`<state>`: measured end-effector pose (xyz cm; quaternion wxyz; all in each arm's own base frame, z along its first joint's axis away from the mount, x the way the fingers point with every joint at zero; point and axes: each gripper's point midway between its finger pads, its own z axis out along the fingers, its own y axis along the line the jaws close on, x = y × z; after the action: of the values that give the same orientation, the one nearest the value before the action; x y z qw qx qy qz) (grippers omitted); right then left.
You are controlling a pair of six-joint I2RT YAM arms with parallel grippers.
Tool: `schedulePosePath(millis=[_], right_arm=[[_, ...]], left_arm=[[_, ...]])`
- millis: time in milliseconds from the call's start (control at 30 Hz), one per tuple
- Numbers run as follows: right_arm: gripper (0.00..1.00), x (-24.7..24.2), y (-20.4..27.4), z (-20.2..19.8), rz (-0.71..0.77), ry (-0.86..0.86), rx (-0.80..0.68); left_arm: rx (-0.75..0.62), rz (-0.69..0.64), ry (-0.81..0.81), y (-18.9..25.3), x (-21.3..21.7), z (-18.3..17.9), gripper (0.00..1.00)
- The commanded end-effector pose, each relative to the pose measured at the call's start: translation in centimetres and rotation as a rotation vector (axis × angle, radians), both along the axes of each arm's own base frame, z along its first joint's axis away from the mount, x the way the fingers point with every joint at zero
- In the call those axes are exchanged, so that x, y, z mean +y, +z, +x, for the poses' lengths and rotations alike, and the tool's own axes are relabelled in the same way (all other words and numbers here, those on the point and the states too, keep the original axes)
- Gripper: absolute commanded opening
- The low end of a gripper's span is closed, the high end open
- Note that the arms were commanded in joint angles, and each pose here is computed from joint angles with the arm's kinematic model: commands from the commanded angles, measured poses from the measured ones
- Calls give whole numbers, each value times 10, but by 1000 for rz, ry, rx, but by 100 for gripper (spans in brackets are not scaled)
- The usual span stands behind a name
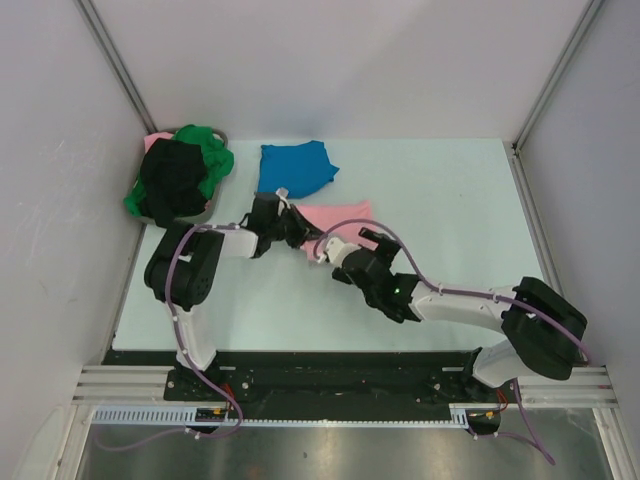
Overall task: Fold and stack the t-shirts
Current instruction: Neatly place the folded tshirt to the corner
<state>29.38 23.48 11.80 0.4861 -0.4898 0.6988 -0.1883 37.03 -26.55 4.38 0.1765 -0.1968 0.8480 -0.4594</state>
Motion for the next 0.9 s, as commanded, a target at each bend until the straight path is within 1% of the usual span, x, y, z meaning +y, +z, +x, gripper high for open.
schedulePosePath(millis=[0, 33, 67, 100, 133, 167, 200, 233, 267, 300, 333, 367, 400, 433, 467, 500, 533, 600, 733, 867], right_arm=[[100, -34, 58, 27, 280, -378, -154], [100, -38, 57, 27, 312, -424, -107], [100, -42, 53, 30, 343, -453, -68], [100, -47, 50, 31, 364, -492, -52], [100, -52, 48, 29, 391, -523, -36], [100, -54, 46, 32, 496, -582, -18], [100, -57, 41, 30, 529, -613, 3], [100, -57, 41, 31, 590, -635, 22], [100, -53, 33, 33, 661, -648, 83], [100, -51, 30, 33, 692, -657, 109], [100, -42, 23, 31, 717, -635, 169], [100, -39, 20, 32, 734, -632, 194], [100, -36, 17, 31, 742, -626, 211], [100, -30, 11, 29, 744, -613, 245], [100, -28, 8, 28, 747, -611, 261], [100, -26, 5, 27, 748, -615, 268], [100, -24, -2, 26, 739, -618, 281], [100, -20, -7, 27, 734, -608, 294], [100, -17, -21, 26, 706, -613, 309], [100, -10, -23, 26, 719, -603, 313]], left_arm=[[-175, 107, -48, 44, 4, 47, 0], [-156, 118, -74, 43, 4, 48, 0], [-175, 124, -95, 46, 1, 56, 0], [-237, 146, -130, 57, -6, 78, 0], [-187, 175, -153, 47, -5, 77, 0], [-203, 182, -167, 50, -8, 85, 0], [-218, 195, -181, 53, -10, 101, 0], [-239, 192, -187, 58, -13, 110, 0], [-269, 187, -214, 64, -17, 116, 0], [-277, 193, -223, 69, -20, 131, 0], [-287, 204, -232, 73, -21, 139, 0], [-375, 220, -237, 99, -24, 160, 0], [-331, 244, -248, 93, -21, 161, 0], [-306, 256, -256, 77, -20, 168, 0], [-366, 251, -255, 99, -21, 181, 0], [-348, 256, -250, 96, -15, 185, 0], [-331, 257, -249, 84, -12, 191, 0], [-362, 233, -247, 95, -8, 201, 0], [-401, 190, -267, 100, -6, 208, 0], [-492, 138, -308, 116, -10, 212, 0]])
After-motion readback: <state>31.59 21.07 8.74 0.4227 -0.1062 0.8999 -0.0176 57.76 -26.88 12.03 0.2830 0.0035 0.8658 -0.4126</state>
